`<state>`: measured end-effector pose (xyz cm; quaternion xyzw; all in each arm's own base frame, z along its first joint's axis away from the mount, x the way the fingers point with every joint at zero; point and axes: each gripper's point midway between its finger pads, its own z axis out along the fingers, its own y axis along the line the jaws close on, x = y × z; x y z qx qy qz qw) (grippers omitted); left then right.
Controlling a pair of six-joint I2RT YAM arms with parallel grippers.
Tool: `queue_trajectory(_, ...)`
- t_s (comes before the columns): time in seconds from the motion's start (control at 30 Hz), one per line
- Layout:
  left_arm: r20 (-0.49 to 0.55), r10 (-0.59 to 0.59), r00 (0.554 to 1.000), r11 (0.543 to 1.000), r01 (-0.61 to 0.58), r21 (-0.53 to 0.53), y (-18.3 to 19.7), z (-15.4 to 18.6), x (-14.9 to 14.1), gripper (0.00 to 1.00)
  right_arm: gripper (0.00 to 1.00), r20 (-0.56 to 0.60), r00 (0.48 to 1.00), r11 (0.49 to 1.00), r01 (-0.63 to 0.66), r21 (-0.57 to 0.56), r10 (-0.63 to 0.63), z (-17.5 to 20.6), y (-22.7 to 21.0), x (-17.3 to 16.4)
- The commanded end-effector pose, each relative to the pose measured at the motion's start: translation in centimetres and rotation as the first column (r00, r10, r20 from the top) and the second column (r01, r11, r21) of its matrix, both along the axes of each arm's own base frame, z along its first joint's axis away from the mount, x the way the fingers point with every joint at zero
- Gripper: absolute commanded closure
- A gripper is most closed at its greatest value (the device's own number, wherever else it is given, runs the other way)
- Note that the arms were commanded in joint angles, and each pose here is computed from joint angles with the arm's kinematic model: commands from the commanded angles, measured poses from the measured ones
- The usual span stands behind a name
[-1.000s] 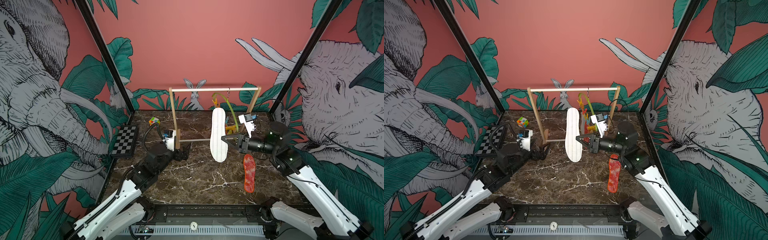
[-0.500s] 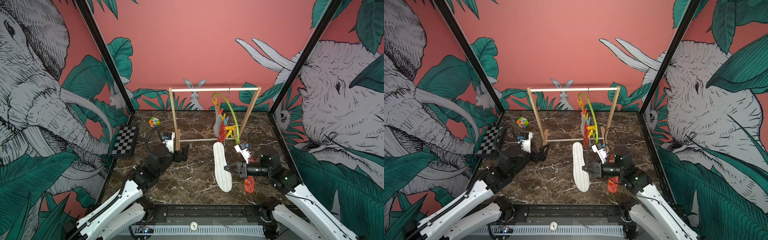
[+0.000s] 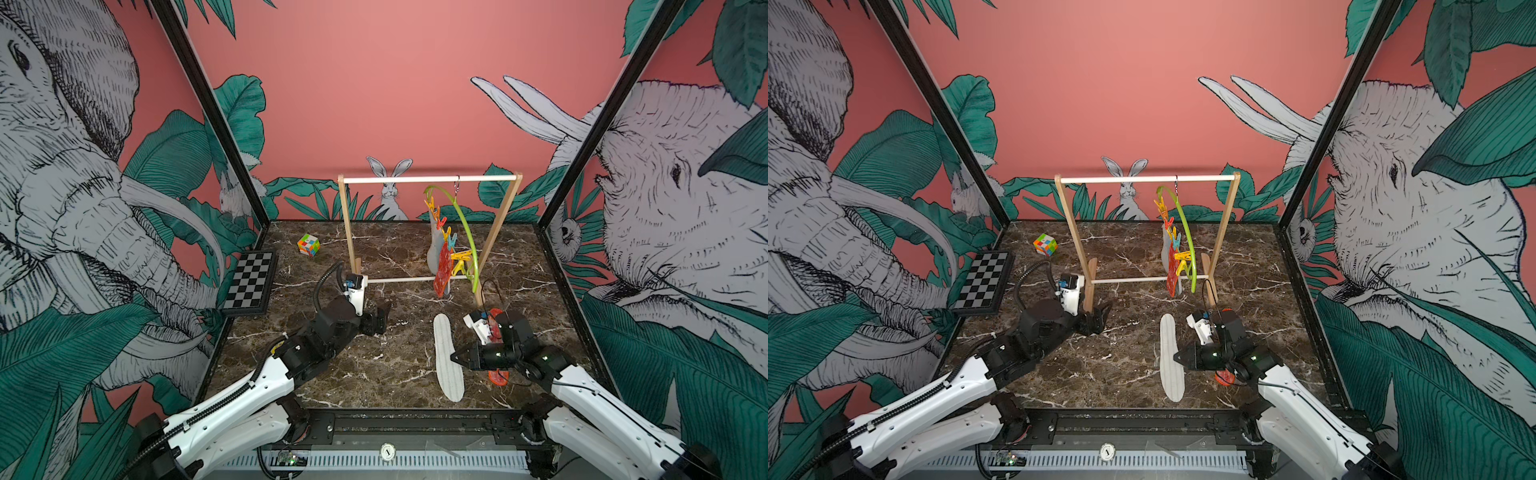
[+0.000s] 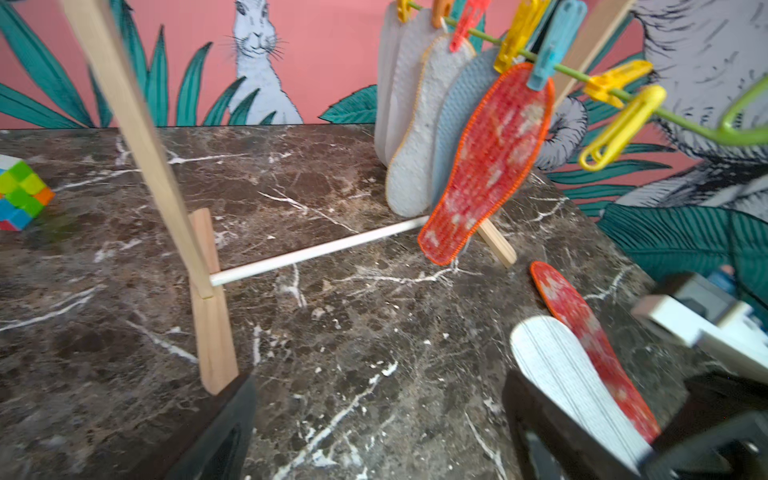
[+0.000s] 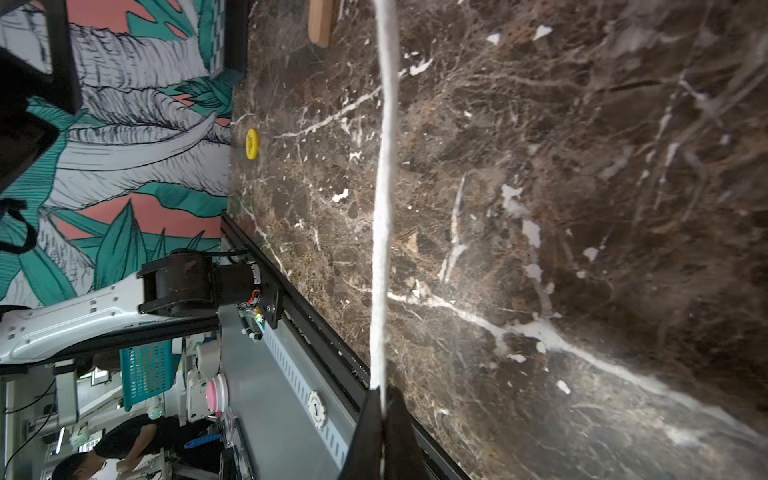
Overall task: Take the shoe insoles off the hanger
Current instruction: Place the insole at the center of the board.
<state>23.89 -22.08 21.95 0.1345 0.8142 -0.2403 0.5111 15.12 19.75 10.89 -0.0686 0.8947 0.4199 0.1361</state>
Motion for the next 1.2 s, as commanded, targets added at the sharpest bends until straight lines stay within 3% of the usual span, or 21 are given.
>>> queue_trajectory(0.0, -0.005, 0.034, 0.999, 0.999, -0.034, -0.037, -0.6, -0.9, -0.2, 0.06, 1.00, 0.043, 0.995, 0.994, 0.088, -0.063, -0.086, -0.8, -1.3, 2.3)
queue_trajectory(0.23, -0.020, 0.036, 0.999, 0.999, -0.036, -0.033, -1.6, -2.0, -0.3, 0.05, 1.00, -0.026, 0.974, 0.951, 0.214, -0.222, -0.225, -3.4, -5.3, 5.0)
queue_trajectory(0.43, -0.010, 0.038, 0.999, 0.999, -0.038, -0.018, -1.5, -1.7, -0.2, 0.05, 1.00, -0.043, 0.967, 0.935, 0.232, -0.270, -0.252, -4.3, -6.2, 6.6)
queue_trajectory(0.9, -0.018, 0.058, 0.998, 0.998, -0.058, -0.020, -0.9, -2.2, -0.3, 0.05, 1.00, -0.055, 0.953, 0.844, 0.236, -0.482, -0.298, -6.9, -9.7, 7.1)
queue_trajectory(1.17, -0.015, 0.052, 0.999, 0.998, -0.052, -0.024, -1.1, -2.1, -0.3, 0.04, 0.97, -0.045, 0.956, 0.823, 0.225, -0.522, -0.290, -7.2, -10.2, 7.7)
